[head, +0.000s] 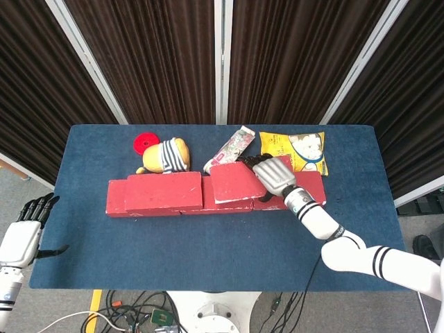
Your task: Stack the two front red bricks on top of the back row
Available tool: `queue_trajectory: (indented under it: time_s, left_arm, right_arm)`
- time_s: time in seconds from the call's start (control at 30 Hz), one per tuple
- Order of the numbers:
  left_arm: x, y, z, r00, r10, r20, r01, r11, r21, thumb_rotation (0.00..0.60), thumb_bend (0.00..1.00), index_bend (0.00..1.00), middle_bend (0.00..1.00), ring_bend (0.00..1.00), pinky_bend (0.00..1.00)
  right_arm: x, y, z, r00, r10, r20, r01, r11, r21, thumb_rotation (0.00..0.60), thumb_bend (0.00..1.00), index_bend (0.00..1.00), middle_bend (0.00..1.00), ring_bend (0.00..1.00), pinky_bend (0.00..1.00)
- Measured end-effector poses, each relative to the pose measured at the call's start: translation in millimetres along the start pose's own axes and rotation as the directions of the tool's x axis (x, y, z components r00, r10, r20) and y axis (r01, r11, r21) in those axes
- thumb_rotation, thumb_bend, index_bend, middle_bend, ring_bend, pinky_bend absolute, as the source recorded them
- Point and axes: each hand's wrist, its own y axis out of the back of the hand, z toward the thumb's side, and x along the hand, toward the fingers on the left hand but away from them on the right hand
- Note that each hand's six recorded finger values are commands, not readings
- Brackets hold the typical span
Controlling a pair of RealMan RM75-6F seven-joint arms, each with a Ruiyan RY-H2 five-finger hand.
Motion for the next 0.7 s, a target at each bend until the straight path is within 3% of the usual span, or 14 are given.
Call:
queue_trajectory:
  time_s: [0.27,0.7]
  left_arm:
    - [-0.3,-0.6,-2.0,1.000,0.001,0.004,-0.001,1.000,-0.015,0.600,0.00,0.00,0.00,0.00,0.00]
    - [2.1,-8.0,-10.6,1.000,-0.025,-0.015,0.024,0.998,-0.053,0.600,0.00,0.00,0.00,0.00,0.00]
  right_arm:
    - [-15.7,-23.4,7.7,0.997,0.072,0.009,-0.072,0.997,0.008,0.600,0.11,0.00,0.18,0.21,0.22]
    - [-28.1,-30.1,12.6,0.996,0.089,0.031,-0.089,0.996,-0.012,0.600,0.11,0.00,0.18,0.21,0.22]
